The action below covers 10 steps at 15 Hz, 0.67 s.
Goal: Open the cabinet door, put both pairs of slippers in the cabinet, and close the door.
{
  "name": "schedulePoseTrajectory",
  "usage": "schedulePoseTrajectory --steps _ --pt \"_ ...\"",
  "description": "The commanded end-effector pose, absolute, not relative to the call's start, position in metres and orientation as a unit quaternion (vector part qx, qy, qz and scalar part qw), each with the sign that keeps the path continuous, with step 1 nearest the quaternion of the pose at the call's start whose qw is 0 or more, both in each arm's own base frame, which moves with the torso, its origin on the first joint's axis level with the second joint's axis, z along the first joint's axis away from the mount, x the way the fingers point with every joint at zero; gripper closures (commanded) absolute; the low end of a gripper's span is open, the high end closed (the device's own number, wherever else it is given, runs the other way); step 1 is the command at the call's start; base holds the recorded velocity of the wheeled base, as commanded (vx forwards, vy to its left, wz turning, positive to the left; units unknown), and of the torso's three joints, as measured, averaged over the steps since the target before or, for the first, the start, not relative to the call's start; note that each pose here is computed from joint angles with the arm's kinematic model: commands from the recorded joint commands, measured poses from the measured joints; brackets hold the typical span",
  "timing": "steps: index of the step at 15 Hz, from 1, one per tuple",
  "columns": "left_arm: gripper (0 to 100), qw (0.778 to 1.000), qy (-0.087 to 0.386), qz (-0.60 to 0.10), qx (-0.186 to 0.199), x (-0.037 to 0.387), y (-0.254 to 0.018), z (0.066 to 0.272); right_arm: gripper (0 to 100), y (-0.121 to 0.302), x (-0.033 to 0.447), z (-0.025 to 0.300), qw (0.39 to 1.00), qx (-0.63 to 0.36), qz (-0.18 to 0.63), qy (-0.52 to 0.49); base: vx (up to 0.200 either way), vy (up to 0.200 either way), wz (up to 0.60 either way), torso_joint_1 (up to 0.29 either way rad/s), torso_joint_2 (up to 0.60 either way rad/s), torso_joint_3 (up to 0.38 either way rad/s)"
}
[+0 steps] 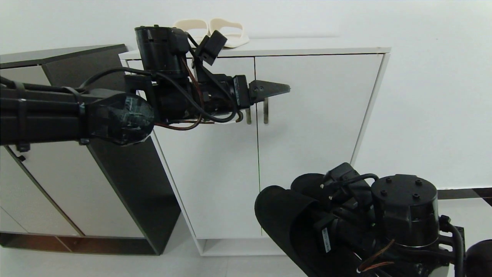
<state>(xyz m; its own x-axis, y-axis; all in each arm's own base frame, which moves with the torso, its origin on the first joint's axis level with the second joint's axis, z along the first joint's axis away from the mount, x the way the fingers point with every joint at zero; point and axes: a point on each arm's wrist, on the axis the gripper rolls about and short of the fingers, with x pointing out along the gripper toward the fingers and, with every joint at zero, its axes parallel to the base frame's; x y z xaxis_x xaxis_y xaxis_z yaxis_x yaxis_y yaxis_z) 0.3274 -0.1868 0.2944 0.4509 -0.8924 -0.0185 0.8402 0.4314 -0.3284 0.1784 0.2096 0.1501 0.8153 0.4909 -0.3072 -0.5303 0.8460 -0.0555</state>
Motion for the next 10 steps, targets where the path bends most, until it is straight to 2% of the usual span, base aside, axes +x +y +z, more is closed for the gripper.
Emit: schedulePoseTrajectory --steps 1,6,10 --pt "0 0.848 0.09 -0.506 -0.13 0.341 -0.194 0.288 100 0.21 0.178 0.15 0.95 -0.069 0.269 0.142 0.0 0.0 0.0 0.0 0.0 0.0" --pt "0 0.857 0.079 -0.494 -0.125 0.355 -0.191 0.288 100 0.21 0.178 0.15 0.95 -0.069 0.269 0.142 0.0 0.0 0.0 0.0 0.0 0.0" --pt "0 0.862 0.09 -0.482 -0.127 0.368 -0.188 0.277 100 0.21 0.178 0.15 0.95 -0.069 0.269 0.142 0.0 0.0 0.0 0.0 0.0 0.0"
